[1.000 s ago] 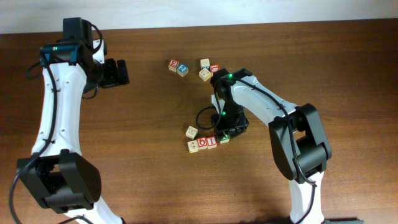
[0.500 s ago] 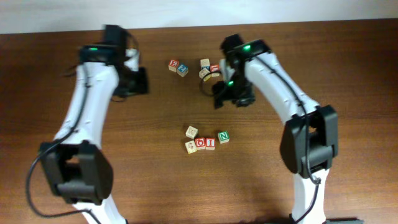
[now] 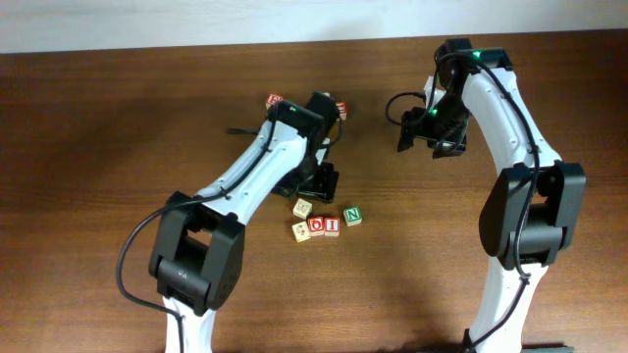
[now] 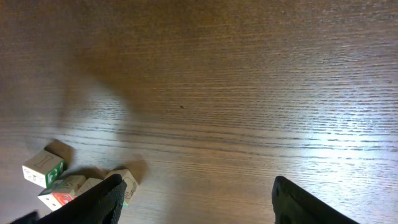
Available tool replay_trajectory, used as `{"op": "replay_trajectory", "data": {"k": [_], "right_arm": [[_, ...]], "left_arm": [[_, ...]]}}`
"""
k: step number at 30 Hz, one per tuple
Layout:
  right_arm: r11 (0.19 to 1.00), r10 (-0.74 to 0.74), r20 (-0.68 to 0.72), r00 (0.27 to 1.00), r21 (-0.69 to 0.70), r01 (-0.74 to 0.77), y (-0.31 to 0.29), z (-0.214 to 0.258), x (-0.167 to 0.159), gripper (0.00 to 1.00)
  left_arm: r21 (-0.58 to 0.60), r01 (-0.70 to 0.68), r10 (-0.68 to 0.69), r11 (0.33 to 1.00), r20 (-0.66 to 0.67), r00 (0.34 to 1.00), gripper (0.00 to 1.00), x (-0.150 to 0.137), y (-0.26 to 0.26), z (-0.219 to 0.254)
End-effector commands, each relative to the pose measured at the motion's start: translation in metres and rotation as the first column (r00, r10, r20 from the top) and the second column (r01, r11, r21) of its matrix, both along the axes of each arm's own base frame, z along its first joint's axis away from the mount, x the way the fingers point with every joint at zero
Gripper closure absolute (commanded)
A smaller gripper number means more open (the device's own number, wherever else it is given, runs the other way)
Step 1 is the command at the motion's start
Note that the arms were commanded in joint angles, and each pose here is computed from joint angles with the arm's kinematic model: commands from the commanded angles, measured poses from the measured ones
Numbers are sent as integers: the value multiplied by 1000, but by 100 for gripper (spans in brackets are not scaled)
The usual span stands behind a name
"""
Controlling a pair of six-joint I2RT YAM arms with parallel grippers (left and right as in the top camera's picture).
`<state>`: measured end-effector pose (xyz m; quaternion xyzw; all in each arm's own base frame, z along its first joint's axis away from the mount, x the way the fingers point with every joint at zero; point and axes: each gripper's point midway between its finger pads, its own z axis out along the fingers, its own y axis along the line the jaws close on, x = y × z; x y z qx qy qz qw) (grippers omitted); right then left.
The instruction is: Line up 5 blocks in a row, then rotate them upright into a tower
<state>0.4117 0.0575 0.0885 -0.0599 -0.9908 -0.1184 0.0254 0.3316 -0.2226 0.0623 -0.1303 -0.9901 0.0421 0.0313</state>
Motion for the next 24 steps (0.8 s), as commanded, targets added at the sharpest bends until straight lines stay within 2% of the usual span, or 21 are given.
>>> {"op": "replay_trajectory", "data": {"k": [1, 4, 6, 8, 11, 13, 15, 17, 20, 24], "right_arm": [[1000, 13, 22, 1000, -8, -13, -2, 6, 4, 24], [1000, 21, 24, 999, -8, -21, -2, 6, 4, 25], [1000, 21, 24, 999, -8, -21, -2, 6, 4, 24], [1000, 21, 24, 999, -8, -21, -2, 6, 4, 24], [1000, 21, 24, 999, -8, -21, -2, 6, 4, 24], [1000, 21, 24, 999, -8, -21, -2, 6, 4, 24], [1000, 21, 24, 999, -8, -21, -2, 6, 4, 24], [1000, 21, 24, 999, -8, -21, -2, 6, 4, 24], [1000, 21, 24, 999, -8, -21, -2, 6, 4, 24], [1000, 27, 26, 999, -8, -27, -2, 6, 4, 24]], "left_arm": [[73, -42, 40, 996, 21, 999, 25, -1, 11, -26], [87, -45, 41, 995, 38, 998, 27, 0, 16, -39], [80, -45, 41, 996, 46, 998, 34, 0, 15, -43], [82, -42, 39, 996, 37, 999, 43, -3, 15, -47], [102, -42, 38, 994, 33, 999, 61, -6, 20, -50], [111, -53, 48, 992, 49, 998, 67, -1, 25, -50], [120, -99, 96, 988, 36, 995, 80, 4, 40, -50], [145, -153, 155, 977, 1, 988, 89, 3, 62, -49], [189, -204, 220, 961, -65, 973, 89, -9, 83, -46], [185, -171, 201, 968, -157, 967, 85, -33, 72, -43]]}}
